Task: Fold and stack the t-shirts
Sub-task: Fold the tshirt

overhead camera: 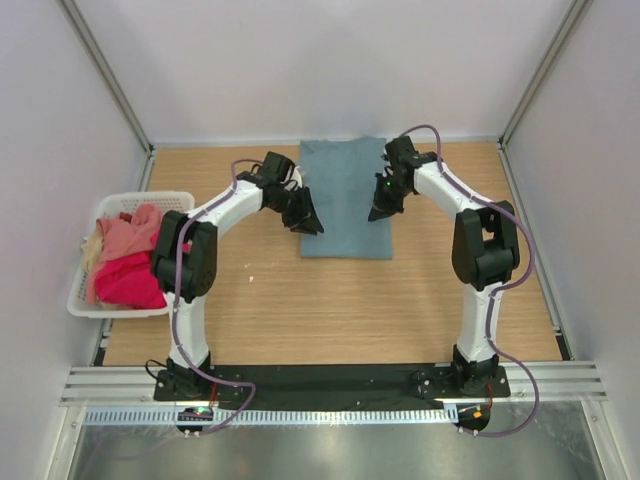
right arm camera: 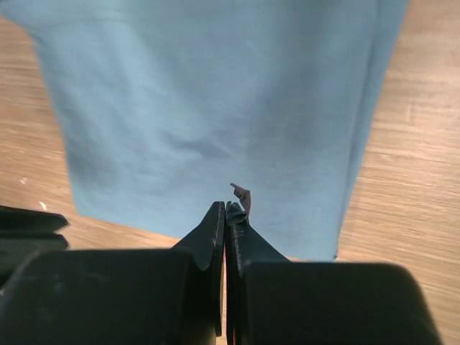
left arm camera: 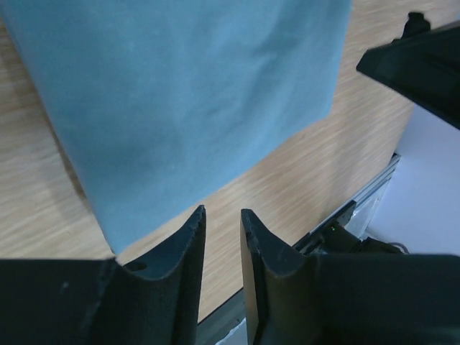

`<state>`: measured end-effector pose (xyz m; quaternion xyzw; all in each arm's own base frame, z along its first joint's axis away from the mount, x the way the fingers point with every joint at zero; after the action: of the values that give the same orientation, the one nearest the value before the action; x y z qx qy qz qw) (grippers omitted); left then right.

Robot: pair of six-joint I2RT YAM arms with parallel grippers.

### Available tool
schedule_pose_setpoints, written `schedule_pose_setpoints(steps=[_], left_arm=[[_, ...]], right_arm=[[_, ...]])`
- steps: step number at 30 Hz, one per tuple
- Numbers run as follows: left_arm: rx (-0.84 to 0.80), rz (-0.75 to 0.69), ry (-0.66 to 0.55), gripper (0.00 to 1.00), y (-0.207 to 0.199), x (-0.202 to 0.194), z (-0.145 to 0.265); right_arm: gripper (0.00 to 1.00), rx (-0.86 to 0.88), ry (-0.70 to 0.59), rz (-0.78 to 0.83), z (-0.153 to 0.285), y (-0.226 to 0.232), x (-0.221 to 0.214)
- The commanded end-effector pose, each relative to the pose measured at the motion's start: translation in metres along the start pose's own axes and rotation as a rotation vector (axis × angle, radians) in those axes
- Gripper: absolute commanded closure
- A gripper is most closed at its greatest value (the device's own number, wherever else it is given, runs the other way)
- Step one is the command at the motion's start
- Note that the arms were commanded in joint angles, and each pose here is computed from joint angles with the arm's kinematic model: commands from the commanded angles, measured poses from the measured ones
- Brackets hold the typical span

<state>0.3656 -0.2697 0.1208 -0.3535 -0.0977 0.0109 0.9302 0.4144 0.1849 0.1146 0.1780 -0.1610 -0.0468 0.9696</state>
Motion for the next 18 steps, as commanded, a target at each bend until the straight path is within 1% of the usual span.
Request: schedule_pose_setpoints(steps=[1, 2, 4, 5, 6, 8, 9, 12, 14, 17, 18], left_arm=[[-0.029, 0.026, 0.021, 0.74, 0.0, 0.007, -0.01], [0.002, 0.052, 0.055, 0.74, 0.011, 0.001, -0.019], [0.061, 0.061, 0.075, 0.75, 0.028, -0.006, -0.027], [0.095, 0.078, 0.105, 0.75, 0.043, -0.015, -0.032], [0.113, 0.066, 0.114, 0.75, 0.049, -0.019, -0.035], [0.145, 0.077, 0.144, 0.75, 0.063, -0.03, -0.041], [0.163, 0.078, 0.165, 0.75, 0.071, -0.038, -0.043], [0.223, 0.089, 0.198, 0.74, 0.089, -0.057, -0.044], [0.255, 0.088, 0.211, 0.73, 0.096, -0.067, -0.044], [0.3, 0.082, 0.246, 0.73, 0.105, -0.091, -0.041], [0.302, 0.07, 0.246, 0.73, 0.102, -0.096, -0.036]], right_arm=[[0.99, 0.14, 0.044, -0.041, -0.013, -0.003, -0.011], [0.99, 0.151, 0.057, -0.047, -0.016, -0.005, -0.016], [0.99, 0.123, 0.085, -0.07, -0.029, -0.021, -0.029], [0.99, 0.103, 0.097, -0.076, -0.033, -0.028, -0.034], [0.99, 0.086, 0.123, -0.091, -0.039, -0.037, -0.045], [0.99, 0.081, 0.13, -0.105, -0.045, -0.045, -0.051], [0.99, 0.062, 0.154, -0.111, -0.05, -0.05, -0.061], [0.99, 0.031, 0.198, -0.12, -0.054, -0.06, -0.08], [0.99, 0.023, 0.209, -0.126, -0.053, -0.064, -0.087], [0.99, 0.001, 0.262, -0.132, -0.051, -0.071, -0.117], [0.99, -0.009, 0.276, -0.132, -0.049, -0.072, -0.124]])
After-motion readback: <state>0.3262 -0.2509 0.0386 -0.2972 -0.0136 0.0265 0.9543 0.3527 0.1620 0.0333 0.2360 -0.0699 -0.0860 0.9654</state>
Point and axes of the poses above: each gripper's point midway between its finger pads, its own z axis back along the fingers, its own y axis along the line the jaws close on, x = y × z, the point moved 2 cm from there along z, back along the fingers, and after that the axes turned 1 degree about -z, right-handed, at the moved point
